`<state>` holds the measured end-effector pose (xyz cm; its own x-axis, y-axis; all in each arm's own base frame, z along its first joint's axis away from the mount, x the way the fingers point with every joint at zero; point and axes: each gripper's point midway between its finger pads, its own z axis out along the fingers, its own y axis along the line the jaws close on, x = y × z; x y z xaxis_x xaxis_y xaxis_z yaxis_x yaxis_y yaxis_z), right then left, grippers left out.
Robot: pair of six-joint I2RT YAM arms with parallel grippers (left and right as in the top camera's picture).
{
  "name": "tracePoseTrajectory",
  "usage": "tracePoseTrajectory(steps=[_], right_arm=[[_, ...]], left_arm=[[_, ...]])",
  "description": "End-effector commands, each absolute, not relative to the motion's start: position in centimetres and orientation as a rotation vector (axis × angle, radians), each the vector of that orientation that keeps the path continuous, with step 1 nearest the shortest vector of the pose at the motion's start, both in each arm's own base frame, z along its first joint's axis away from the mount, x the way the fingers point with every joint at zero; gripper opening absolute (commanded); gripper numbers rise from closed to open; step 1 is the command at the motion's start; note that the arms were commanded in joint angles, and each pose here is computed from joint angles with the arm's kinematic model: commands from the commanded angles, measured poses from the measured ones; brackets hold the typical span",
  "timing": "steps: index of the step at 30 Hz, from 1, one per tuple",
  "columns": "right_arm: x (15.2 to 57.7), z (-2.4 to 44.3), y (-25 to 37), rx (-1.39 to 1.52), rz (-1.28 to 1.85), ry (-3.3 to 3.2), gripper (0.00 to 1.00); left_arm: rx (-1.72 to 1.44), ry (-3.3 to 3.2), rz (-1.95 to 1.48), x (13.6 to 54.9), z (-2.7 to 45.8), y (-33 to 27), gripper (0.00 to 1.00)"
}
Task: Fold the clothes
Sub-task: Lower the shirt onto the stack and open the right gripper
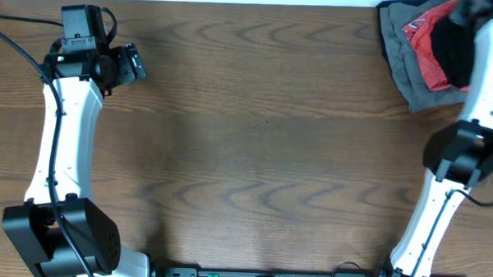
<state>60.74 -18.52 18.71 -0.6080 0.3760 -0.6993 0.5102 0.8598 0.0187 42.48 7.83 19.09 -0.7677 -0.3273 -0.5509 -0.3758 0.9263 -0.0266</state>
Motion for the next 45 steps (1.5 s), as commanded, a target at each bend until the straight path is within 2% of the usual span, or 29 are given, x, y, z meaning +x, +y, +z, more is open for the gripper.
tracePoseTrajectory(steps=[1, 2, 3, 4, 5, 6, 7, 11, 18, 21, 25, 29, 34, 39, 43, 45], right_arm=[[63.8, 18.1, -15.0, 0.542, -0.181, 2.251, 0.02], [64.5, 17.9, -14.4, 0.528, -0.174, 2.236, 0.06], [65.1, 17.7, -13.9, 0.516, -0.168, 2.224, 0.21], [65.7, 17.5, -13.2, 0.502, -0.161, 2.214, 0.43], [65.9, 17.5, -12.7, 0.492, -0.156, 2.213, 0.77], [65.9, 17.5, -12.2, 0.483, -0.153, 2.214, 0.94], [65.8, 18.1, -11.9, 0.478, -0.15, 2.212, 0.99], [64.1, 21.5, -11.4, 0.472, -0.149, 2.213, 0.99], [58.5, 29.0, -13.5, 0.429, -0.22, 2.22, 0.99], [56.9, 29.7, -15.9, 0.45, -0.258, 2.228, 0.99], [55.3, 27.3, -19.8, 0.538, -0.29, 2.29, 0.99], [54.7, 22.6, -22.3, 0.598, -0.253, 2.384, 0.99], [54.1, 15.5, -23.5, 0.65, -0.191, 2.524, 0.89], [53.9, 10.1, -23.2, 0.645, -0.177, 2.621, 0.87], [54.2, 9.4, -22.9, 0.638, -0.159, 2.62, 0.88], [54.2, 10.8, -22.7, 0.63, -0.141, 2.602, 0.89]], left_arm=[[-0.488, 2.499, 0.124, 42.9, 19.4, 8.1, 0.98], [-0.488, 2.497, 0.124, 42.9, 19.5, 8.1, 0.98], [-0.488, 2.497, 0.124, 42.9, 19.5, 8.1, 0.98], [-0.488, 2.496, 0.124, 42.9, 19.5, 8.1, 0.98], [-0.488, 2.496, 0.124, 42.9, 19.5, 8.1, 0.98], [-0.488, 2.496, 0.124, 42.9, 19.5, 8.1, 0.98], [-0.488, 2.497, 0.124, 42.9, 19.5, 8.1, 0.98], [-0.488, 2.499, 0.124, 42.9, 19.4, 8.1, 0.98], [-0.488, 2.499, 0.124, 42.9, 19.4, 8.1, 0.98], [-0.488, 2.499, 0.124, 42.9, 19.4, 8.1, 0.98], [-0.488, 2.499, 0.124, 42.9, 19.4, 8.1, 0.98], [-0.488, 2.499, 0.124, 42.9, 19.4, 8.1, 0.98], [-0.488, 2.499, 0.124, 42.9, 19.4, 8.1, 0.98], [-0.488, 2.499, 0.124, 42.9, 19.4, 8.1, 0.98], [-0.488, 2.499, 0.124, 42.9, 19.4, 8.1, 0.98], [-0.488, 2.499, 0.124, 42.9, 19.4, 8.1, 0.98]])
